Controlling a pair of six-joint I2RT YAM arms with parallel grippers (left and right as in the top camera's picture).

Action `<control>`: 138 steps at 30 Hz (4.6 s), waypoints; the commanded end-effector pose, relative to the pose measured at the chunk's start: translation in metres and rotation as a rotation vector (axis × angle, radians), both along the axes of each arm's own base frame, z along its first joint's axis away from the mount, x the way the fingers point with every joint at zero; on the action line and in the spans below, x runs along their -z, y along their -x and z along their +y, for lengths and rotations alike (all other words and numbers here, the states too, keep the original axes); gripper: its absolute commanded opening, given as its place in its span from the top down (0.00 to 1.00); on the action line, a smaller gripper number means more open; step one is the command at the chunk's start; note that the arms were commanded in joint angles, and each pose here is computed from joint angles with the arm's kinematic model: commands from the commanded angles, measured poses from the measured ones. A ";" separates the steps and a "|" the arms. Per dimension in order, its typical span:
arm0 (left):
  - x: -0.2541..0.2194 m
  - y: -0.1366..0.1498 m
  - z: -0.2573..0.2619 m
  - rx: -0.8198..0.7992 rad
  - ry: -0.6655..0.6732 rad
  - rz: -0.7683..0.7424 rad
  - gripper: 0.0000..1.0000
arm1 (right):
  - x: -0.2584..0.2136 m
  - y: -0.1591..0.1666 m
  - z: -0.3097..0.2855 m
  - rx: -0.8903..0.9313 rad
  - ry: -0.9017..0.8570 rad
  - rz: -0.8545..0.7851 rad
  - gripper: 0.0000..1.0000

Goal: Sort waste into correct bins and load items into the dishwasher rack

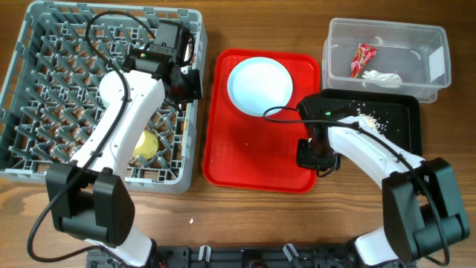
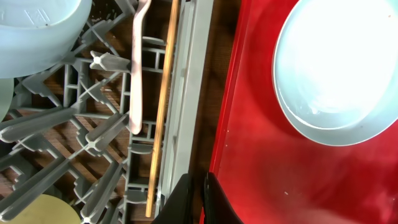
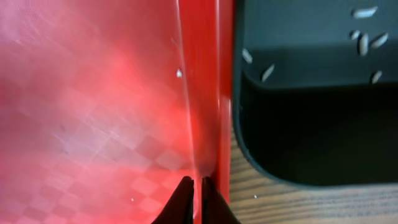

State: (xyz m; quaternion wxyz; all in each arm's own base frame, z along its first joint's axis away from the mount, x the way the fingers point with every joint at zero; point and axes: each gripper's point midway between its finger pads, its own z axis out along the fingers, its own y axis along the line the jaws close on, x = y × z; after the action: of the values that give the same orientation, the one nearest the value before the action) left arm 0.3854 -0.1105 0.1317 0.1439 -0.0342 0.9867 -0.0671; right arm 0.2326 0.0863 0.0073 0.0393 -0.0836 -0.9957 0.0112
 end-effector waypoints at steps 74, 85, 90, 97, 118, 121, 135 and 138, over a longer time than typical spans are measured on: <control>-0.007 0.001 -0.001 -0.008 0.018 -0.014 0.96 | -0.036 -0.107 -0.017 0.026 0.046 -0.308 0.96; -0.007 0.001 0.000 -0.009 0.018 -0.013 0.96 | -0.032 -0.105 -0.012 0.009 0.004 -0.286 0.96; -0.007 0.001 -0.001 -0.008 0.018 -0.013 0.96 | -0.018 -0.102 -0.015 0.019 0.027 -0.248 0.96; -0.007 0.001 0.000 -0.009 0.018 -0.013 0.96 | -0.016 -0.106 -0.024 0.077 0.080 -0.265 0.96; -0.007 0.001 -0.001 -0.008 0.019 -0.014 0.95 | -0.016 -0.105 -0.024 0.027 0.047 -0.247 0.94; -0.007 0.001 -0.001 -0.008 0.019 -0.014 0.94 | -0.027 -0.108 -0.005 -0.051 -0.058 -0.246 0.90; -0.015 -0.007 -0.034 0.073 0.033 -0.090 0.41 | -0.144 -0.118 -0.038 0.088 -0.112 -0.496 0.44; -0.029 -0.012 -0.053 0.120 0.001 -0.153 0.34 | -0.153 -0.107 -0.070 0.173 -0.088 -0.493 0.42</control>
State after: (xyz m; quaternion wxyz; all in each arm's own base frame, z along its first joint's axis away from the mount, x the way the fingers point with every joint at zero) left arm 0.3943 -0.1401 0.1382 0.1764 -0.0063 0.9806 -0.0855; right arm 0.3443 0.0446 0.1450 -0.1888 -0.1209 -0.9729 -0.0575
